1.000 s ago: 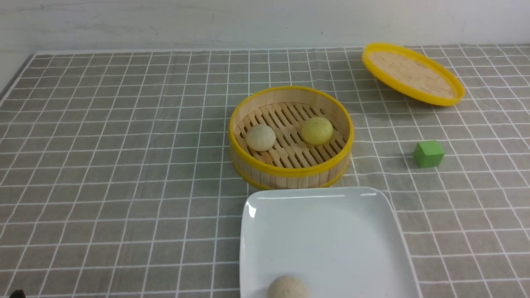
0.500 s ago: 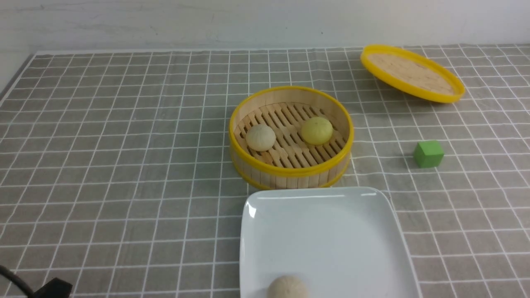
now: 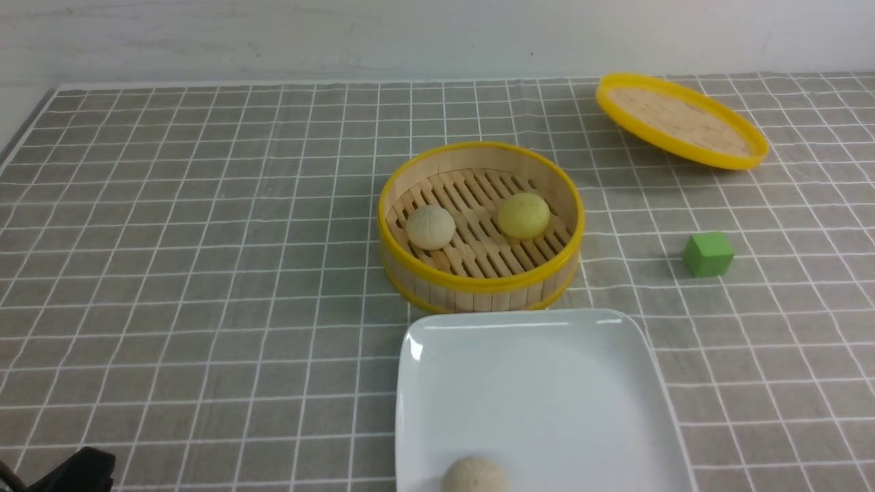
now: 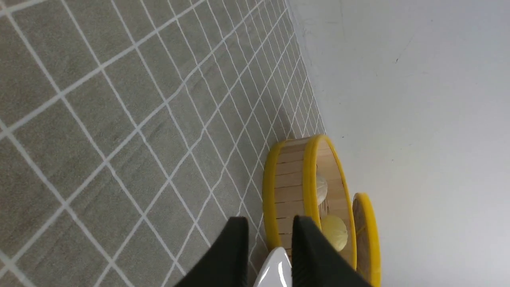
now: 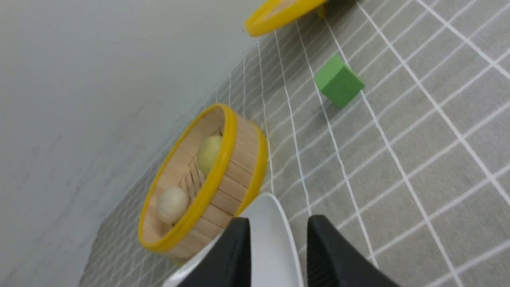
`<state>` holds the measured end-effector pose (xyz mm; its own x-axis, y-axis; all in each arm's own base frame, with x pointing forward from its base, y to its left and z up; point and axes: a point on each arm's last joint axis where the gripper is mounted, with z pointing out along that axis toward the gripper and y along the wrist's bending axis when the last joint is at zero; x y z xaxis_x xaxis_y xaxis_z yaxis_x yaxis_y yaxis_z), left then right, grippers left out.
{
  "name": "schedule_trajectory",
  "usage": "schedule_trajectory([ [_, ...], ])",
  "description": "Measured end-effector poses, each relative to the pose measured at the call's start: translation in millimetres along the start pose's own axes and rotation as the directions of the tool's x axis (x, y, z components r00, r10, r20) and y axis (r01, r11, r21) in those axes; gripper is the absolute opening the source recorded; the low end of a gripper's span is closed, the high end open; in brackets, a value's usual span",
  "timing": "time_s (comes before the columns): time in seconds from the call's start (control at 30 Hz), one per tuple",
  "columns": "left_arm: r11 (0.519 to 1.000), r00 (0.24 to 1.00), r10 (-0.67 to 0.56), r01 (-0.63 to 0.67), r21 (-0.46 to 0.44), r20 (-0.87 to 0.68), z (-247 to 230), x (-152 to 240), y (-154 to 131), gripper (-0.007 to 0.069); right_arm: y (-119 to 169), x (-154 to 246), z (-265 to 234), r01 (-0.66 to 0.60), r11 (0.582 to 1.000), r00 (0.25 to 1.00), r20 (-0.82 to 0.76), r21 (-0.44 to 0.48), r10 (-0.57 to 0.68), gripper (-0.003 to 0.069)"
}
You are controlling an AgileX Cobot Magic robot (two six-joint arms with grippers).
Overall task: Put the steamed buns into the plate on the grey tablecloth.
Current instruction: 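Reach toward a bun in the bamboo steamer with the right gripper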
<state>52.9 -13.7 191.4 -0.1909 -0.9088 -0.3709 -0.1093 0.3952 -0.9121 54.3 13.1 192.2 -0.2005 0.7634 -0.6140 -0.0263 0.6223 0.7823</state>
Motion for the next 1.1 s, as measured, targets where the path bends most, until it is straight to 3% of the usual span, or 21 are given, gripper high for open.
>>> schedule_trajectory([
  [0.13, 0.955, 0.957, 0.27, -0.28, 0.094, 0.103, -17.4, -19.0, -45.9, 0.0067, 36.0, -34.8, -10.1, 0.138, 0.985, 0.974, 0.193, -0.104, -0.116, 0.0097],
  [0.17, 0.924, 0.925, 0.352, -0.368, 0.106, 0.143, -23.4, -26.9, -64.6, 0.0029, 49.7, -46.7, -11.4, 0.215, 0.971, 0.955, 0.229, -0.101, -0.187, 0.0043],
  [0.23, 0.903, 0.903, 0.402, -0.418, 0.096, 0.152, -24.6, -32.1, -75.9, 0.0015, 60.5, -55.3, -12.1, 0.264, 0.96, 0.941, 0.244, -0.097, -0.235, 0.0013],
  [0.27, 0.884, 0.883, 0.455, -0.464, 0.065, 0.118, -21.8, -37.2, -88.0, 0.0002, 74.2, -65.9, -6.7, 0.35, 0.935, 0.919, 0.212, -0.057, -0.332, -0.0005],
  [0.4, 0.86, 0.855, 0.482, -0.503, -0.085, -0.193, 6.0, -39.6, -96.1, 0.0002, 83.6, -70.6, 28.9, 0.464, 0.883, 0.878, -0.167, 0.071, -0.448, 0.0],
  [0.5, 0.811, 0.777, 0.424, -0.555, -0.187, -0.465, 30.8, -35.6, -85.5, 0.0002, 78.6, -69.3, 67.3, 0.528, 0.834, 0.765, -0.515, 0.16, -0.386, 0.0001],
  [0.6, 0.764, 0.692, 0.383, -0.609, -0.211, -0.612, 50.1, -33.9, -76.7, 0.0002, 75.5, -70.0, 100.6, 0.558, 0.806, 0.659, -0.697, 0.199, -0.284, 0.0005],
  [0.7, 0.741, 0.627, 0.353, -0.64, -0.202, -0.694, 66.8, -31.9, -69.0, 0.0002, 75.6, -62.2, 145.5, 0.583, 0.799, 0.51, -0.832, 0.149, -0.217, 0.0011],
  [0.73, 0.74, 0.624, 0.352, -0.642, -0.201, -0.697, 67.5, -31.8, -68.5, 0.0002, 78.8, -62.4, 149.3, 0.583, 0.801, 0.502, -0.835, 0.136, -0.224, 0.0013],
  [0.83, 0.752, 0.606, 0.323, -0.631, -0.192, -0.726, 75.1, -29.0, -65.3, 0.0002, 93.9, -36.9, 201.8, 0.565, 0.825, 0.325, -0.914, -0.018, -0.243, 0.0042],
  [0.9, 0.76, 0.608, 0.313, -0.622, -0.191, -0.73, 76.5, -28.1, -65.2, 0.0002, 106.7, -17.8, 234.3, 0.561, 0.818, 0.224, -0.928, -0.127, -0.298, 0.0076],
  [1.0, 0.762, 0.609, 0.312, -0.618, -0.191, -0.729, 76.6, -28.0, -65.5, 0.0004, 121.3, 7.2, 276.2, 0.558, 0.796, 0.115, -0.929, -0.233, -0.352, 0.0134],
  [1.1, 0.764, 0.609, 0.31, -0.616, -0.191, -0.73, 76.5, -27.9, -65.8, 0.0013, 138.6, 19.7, 311.1, 0.57, 0.767, 0.07, -0.913, -0.295, -0.402, 0.0182],
])
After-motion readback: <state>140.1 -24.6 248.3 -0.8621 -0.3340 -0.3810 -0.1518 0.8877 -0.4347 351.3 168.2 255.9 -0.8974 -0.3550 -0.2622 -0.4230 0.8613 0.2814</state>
